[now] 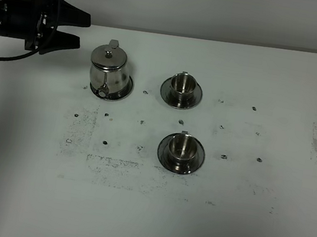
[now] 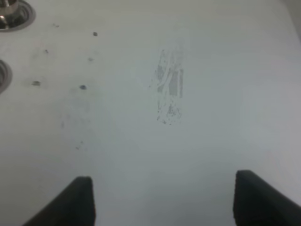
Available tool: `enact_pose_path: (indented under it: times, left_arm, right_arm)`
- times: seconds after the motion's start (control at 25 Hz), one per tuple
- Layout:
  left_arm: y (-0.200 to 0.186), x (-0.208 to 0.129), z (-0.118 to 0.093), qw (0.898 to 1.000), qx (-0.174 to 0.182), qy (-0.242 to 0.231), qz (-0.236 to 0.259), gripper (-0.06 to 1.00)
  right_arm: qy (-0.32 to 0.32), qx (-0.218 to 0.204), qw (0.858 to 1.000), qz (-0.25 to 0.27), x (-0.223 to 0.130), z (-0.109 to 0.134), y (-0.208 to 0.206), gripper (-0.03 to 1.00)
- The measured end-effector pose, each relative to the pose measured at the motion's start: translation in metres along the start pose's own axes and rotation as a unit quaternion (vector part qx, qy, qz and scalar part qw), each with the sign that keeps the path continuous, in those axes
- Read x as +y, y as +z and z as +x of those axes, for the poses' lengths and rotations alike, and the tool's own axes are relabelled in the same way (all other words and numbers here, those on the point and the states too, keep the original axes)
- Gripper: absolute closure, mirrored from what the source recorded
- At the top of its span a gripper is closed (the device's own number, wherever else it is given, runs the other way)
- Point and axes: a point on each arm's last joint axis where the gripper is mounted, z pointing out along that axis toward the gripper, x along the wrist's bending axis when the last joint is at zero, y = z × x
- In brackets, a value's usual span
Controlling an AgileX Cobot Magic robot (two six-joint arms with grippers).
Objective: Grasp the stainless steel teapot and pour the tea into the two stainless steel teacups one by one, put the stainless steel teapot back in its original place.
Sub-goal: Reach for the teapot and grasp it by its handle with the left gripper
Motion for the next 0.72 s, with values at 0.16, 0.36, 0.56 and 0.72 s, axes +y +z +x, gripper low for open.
enact_pose_path:
  times: [0.16,0.36,0.56,0.72]
  left_arm:
    - [0.0000,0.0000,0.0000,1.000,0.000,0.000,0.000,0.23]
    - [-0.0004,0.0001,0.0002,1.000,0.000,0.000,0.000,0.23]
    - [-0.0004,0.0001,0.0002,1.000,0.000,0.000,0.000,0.23]
    - [-0.0004,0.0000,0.0003,1.000,0.001,0.000,0.000,0.23]
  right_arm:
    - [-0.008,0.017,1.000,-0.002,-0.0003,0.0000,0.0005,0.38]
    - [-0.015,0.028,0.999,-0.005,-0.0002,-0.0002,0.0006,0.38]
    - [-0.019,0.034,0.999,-0.007,-0.0002,-0.0002,0.0004,0.38]
    - [-0.026,0.046,0.998,-0.019,-0.0015,-0.0003,-0.0020,0.38]
